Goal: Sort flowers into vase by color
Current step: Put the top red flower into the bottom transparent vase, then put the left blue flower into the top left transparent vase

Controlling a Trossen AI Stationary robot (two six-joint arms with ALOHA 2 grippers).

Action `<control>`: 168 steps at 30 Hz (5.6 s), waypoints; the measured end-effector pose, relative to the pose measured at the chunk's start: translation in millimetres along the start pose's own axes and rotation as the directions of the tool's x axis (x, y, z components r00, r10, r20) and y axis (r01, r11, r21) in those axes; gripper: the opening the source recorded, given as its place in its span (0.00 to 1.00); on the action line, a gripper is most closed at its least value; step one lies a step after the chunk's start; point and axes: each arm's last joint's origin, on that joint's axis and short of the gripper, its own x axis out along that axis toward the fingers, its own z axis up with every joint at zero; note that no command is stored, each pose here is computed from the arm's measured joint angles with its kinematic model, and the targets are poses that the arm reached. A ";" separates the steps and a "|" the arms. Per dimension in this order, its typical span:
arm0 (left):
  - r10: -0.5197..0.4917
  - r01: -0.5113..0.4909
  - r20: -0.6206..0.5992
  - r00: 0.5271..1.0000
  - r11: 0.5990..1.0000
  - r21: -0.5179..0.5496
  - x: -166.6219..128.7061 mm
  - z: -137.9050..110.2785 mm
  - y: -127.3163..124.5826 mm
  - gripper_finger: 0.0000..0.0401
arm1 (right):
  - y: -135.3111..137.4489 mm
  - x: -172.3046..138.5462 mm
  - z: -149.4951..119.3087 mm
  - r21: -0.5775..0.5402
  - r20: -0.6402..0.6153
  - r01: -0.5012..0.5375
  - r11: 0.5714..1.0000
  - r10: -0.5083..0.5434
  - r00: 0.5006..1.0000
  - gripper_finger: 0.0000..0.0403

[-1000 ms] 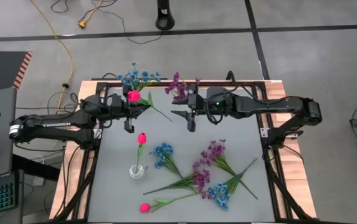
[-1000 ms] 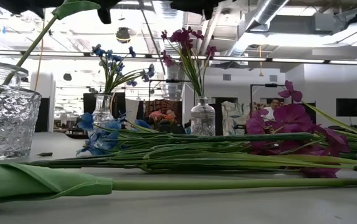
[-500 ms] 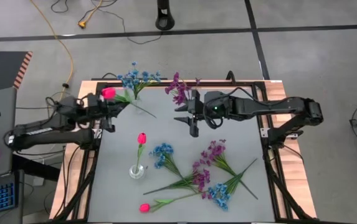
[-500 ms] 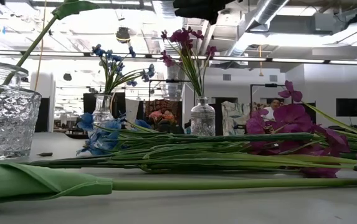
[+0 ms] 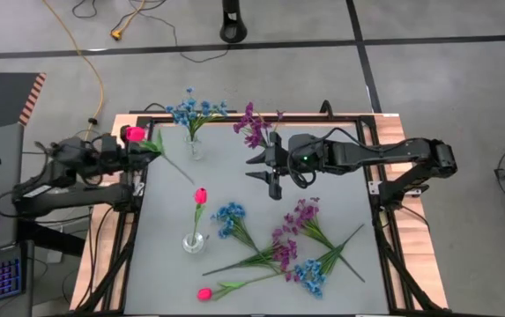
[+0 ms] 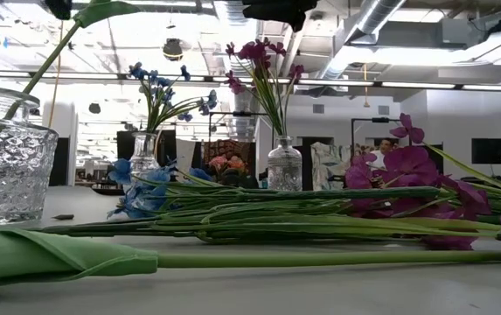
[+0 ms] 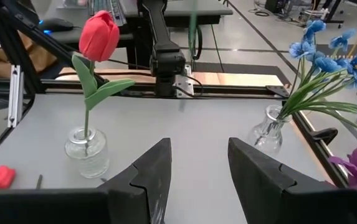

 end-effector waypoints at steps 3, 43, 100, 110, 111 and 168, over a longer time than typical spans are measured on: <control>-0.082 0.080 -0.029 0.996 0.995 -0.058 -7.4 6.7 -3.6 0.01 | -1.0 0.0 -0.1 0.003 -0.001 0.003 1.000 -0.003 1.000 0.46; -0.483 0.445 -0.053 0.874 0.840 -0.310 26.9 -52.2 -20.9 0.01 | 3.3 -1.2 -16.5 0.226 -0.170 0.024 0.974 0.015 0.985 0.46; -0.596 0.515 -0.334 0.730 0.801 -0.305 46.3 -80.5 -39.1 0.34 | 3.3 -1.2 -16.6 0.225 -0.170 0.024 0.974 0.015 0.985 0.46; -0.608 0.522 -0.253 0.752 0.785 -0.334 32.1 -71.4 -34.5 0.34 | 3.3 -1.2 -16.6 0.225 -0.170 0.024 0.974 0.015 0.985 0.46; -0.610 0.525 -0.246 0.753 0.783 -0.333 30.4 -70.7 -33.9 0.34 | 3.3 -1.2 -16.6 0.225 -0.170 0.024 0.974 0.015 0.985 0.46; 0.018 -0.085 -0.517 0.856 0.991 -0.106 13.0 -102.3 -5.0 0.34 | 24.9 -3.1 -18.5 0.275 -0.196 -0.017 0.961 0.073 0.978 0.46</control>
